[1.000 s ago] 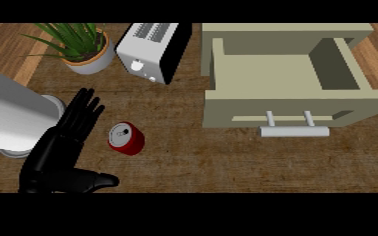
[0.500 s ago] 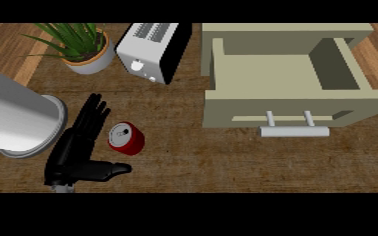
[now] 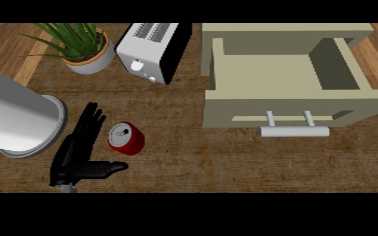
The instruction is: Pick up the can, place it into the drawer and close the drawer
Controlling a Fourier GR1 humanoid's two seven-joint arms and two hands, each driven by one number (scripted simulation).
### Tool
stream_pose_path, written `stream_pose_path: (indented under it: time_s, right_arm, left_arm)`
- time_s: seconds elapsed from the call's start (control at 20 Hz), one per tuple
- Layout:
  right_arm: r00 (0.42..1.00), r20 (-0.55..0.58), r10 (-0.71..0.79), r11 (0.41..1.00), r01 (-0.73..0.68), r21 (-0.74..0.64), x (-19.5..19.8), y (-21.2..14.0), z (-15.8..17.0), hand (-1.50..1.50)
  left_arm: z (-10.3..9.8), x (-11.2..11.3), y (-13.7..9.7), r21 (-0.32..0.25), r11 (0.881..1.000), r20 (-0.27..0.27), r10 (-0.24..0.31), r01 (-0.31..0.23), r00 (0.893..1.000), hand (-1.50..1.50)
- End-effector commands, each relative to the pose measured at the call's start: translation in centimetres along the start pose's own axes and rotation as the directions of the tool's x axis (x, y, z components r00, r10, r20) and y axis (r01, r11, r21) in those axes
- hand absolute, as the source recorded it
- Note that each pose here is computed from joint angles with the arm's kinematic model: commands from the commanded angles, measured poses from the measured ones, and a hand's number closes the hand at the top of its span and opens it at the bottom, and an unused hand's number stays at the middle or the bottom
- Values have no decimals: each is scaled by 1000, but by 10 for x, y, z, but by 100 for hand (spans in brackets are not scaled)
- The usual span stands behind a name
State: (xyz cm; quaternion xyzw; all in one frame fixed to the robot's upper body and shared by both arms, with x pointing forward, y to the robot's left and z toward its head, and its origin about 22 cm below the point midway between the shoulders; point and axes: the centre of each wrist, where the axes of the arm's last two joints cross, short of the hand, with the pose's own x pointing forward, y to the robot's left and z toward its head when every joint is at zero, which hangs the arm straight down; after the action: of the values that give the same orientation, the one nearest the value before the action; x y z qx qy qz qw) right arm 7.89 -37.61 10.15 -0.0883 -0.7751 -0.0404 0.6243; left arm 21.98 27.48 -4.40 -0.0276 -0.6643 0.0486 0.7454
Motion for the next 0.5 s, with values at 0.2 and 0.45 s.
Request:
stream_pose_path:
  time_s: [0.2,0.45]
  right_arm:
    - [1000,-1,-8,1000,8,-2,1,2,13,-150]
    - [1000,-9,3,1000,-3,9,17,4,23,-150]
  left_arm:
    - [5,-43,19,2,1000,-40,13,-13,999,-150]
    - [10,-63,3,-1,1000,-54,30,-30,998,-150]
